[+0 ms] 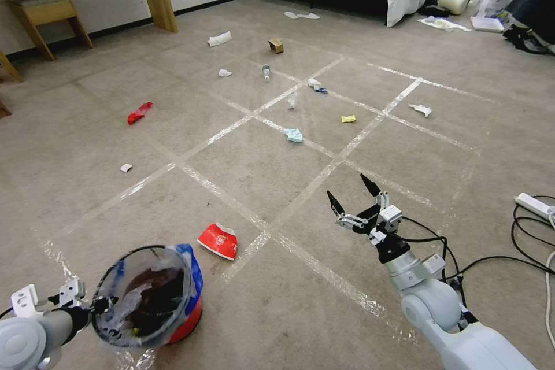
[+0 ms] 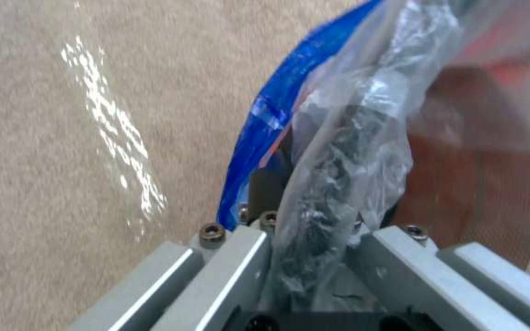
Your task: Pick up the trash bin and place the garbage on the floor into it.
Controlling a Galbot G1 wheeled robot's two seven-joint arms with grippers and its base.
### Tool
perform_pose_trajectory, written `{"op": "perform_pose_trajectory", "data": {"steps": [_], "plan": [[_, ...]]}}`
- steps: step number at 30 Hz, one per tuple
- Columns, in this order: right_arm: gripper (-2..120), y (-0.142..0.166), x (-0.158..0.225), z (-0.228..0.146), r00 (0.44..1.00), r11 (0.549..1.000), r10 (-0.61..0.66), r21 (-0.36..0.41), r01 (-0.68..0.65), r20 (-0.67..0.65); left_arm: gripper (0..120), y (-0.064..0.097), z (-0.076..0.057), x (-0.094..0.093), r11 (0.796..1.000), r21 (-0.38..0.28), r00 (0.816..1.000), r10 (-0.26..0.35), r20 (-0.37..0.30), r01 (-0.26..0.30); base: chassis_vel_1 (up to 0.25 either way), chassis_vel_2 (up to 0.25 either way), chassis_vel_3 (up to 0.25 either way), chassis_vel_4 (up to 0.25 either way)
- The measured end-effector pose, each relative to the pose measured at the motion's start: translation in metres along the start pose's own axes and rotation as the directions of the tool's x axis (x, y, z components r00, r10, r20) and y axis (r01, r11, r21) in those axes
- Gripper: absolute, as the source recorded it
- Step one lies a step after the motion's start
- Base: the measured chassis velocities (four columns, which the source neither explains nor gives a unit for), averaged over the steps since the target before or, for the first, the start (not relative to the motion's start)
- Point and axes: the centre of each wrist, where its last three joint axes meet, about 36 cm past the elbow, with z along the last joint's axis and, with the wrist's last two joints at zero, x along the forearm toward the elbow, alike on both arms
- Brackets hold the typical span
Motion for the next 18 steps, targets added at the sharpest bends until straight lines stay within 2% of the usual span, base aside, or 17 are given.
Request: {"op": "perform_pose_trajectory", "data": {"steps": [12, 13, 15, 18], "plan": [[100, 0.003, -0.007, -0.002, 1.0, 1.0, -0.002, -0.008, 0.002, 0.004, 0, -0.007, 0.009, 0.011, 1.0, 0.028, 1.0, 0.003, -0.008, -0.003, 0.0, 0.0, 0.0, 0.0], [100, 0.002, -0.008, -0.003, 1.0, 1.0, 0.0, -0.011, 0.0, 0.005, 0, -0.01, 0.01, 0.015, 0.999, 0.033, 1.0, 0.003, -0.005, -0.003, 0.0, 0.0, 0.0, 0.0], [100, -0.002, -0.013, -0.002, 1.0, 1.0, 0.004, -0.024, -0.004, 0.008, 0, -0.024, 0.016, 0.039, 1.0, 0.024, 1.0, 0.01, 0.018, -0.01, 0.0, 0.0, 0.0, 0.0], [100, -0.002, -0.015, -0.002, 1.0, 1.0, 0.004, -0.031, -0.004, 0.009, 0, -0.03, 0.017, 0.049, 0.999, 0.029, 0.999, 0.013, 0.036, -0.014, 0.0, 0.0, 0.0, 0.0]]}}
